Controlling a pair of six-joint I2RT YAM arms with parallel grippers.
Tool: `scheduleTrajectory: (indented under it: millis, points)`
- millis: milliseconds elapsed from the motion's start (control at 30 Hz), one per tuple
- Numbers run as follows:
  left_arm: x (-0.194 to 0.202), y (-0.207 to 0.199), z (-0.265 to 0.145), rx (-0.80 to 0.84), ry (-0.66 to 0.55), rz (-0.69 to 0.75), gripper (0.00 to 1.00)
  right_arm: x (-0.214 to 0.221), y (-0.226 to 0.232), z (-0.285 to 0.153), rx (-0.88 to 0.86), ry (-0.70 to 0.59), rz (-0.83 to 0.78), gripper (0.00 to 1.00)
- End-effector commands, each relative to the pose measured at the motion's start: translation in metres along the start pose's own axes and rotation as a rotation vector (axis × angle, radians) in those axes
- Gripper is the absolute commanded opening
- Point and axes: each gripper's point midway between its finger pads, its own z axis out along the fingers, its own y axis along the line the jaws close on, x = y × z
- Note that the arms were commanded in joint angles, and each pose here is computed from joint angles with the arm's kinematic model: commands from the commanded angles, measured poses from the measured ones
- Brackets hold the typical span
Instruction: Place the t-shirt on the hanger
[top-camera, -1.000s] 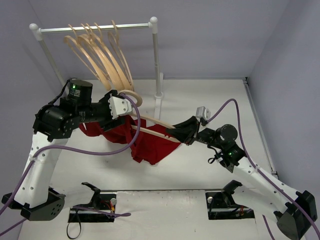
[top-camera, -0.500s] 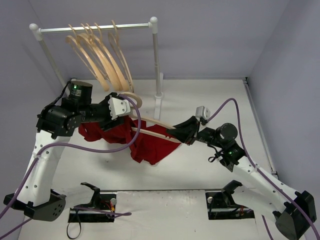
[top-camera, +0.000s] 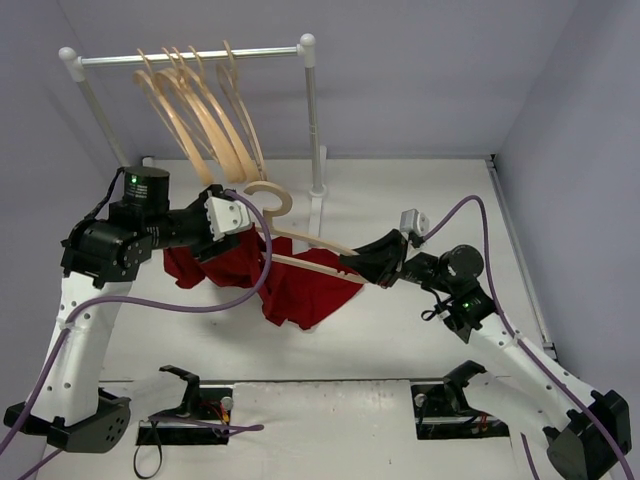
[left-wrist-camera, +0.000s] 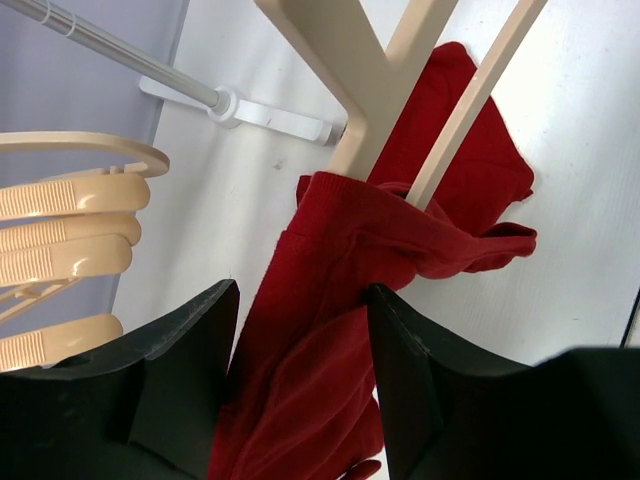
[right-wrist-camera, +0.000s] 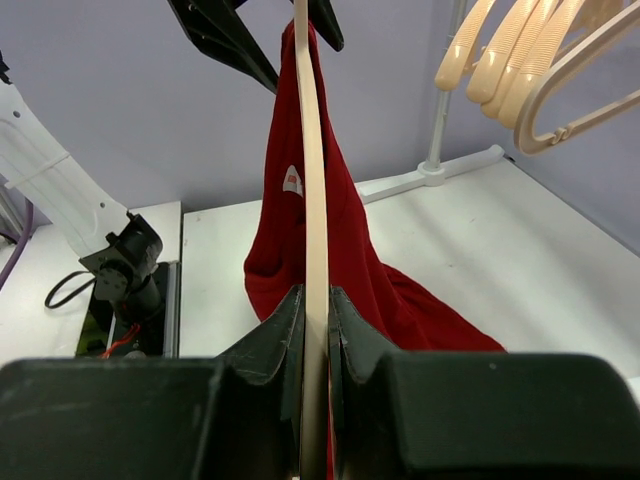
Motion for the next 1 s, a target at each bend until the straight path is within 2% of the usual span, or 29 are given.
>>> scheduleTrajectory:
  millis: [0, 200, 300, 400, 433, 467, 600, 700, 733, 833, 933, 967]
  points:
    - [-0.010, 0.005, 0.005, 0.015, -0.050, 0.027, 0.49, -0.056, 0.010, -0.001, -0.024, -0.168, -0.142, 0.00]
    - [-0.006, 0.004, 0.016, 0.053, -0.049, 0.003, 0.49, -0.058, 0.015, -0.001, -0.051, -0.164, -0.142, 0.00]
    - [-0.010, 0.001, 0.018, 0.078, -0.074, -0.001, 0.42, -0.058, 0.015, 0.001, -0.056, -0.161, -0.140, 0.00]
    - [-0.010, -0.004, 0.020, 0.098, -0.084, -0.002, 0.20, -0.056, 0.012, 0.001, -0.043, -0.159, -0.136, 0.00]
    - [-0.010, -0.004, 0.020, 0.098, -0.085, -0.002, 0.17, -0.056, 0.011, 0.001, -0.040, -0.159, -0.136, 0.00]
    - [-0.009, -0.005, 0.020, 0.099, -0.083, 0.000, 0.00, -0.055, 0.009, 0.001, -0.034, -0.157, -0.134, 0.00]
    - [-0.011, -0.008, 0.016, 0.095, -0.097, 0.008, 0.00, -0.049, -0.004, 0.003, 0.008, -0.145, -0.112, 0.00]
    - [-0.015, -0.008, 0.014, 0.080, -0.115, 0.008, 0.00, -0.040, -0.022, 0.005, 0.071, -0.122, -0.076, 0.07]
    - [-0.015, -0.007, 0.014, 0.070, -0.119, 0.003, 0.00, -0.037, -0.027, 0.006, 0.089, -0.111, -0.067, 0.14]
    - [-0.012, -0.005, 0.018, 0.040, -0.129, -0.026, 0.00, -0.023, -0.051, 0.008, 0.189, -0.062, -0.008, 0.61]
    - [-0.013, 0.004, 0.020, -0.025, -0.148, -0.064, 0.00, -0.027, -0.069, 0.003, 0.301, -0.043, 0.021, 0.78]
    - [-0.010, 0.005, 0.022, -0.041, -0.144, -0.086, 0.00, -0.030, -0.073, 0.001, 0.335, -0.045, 0.019, 0.80]
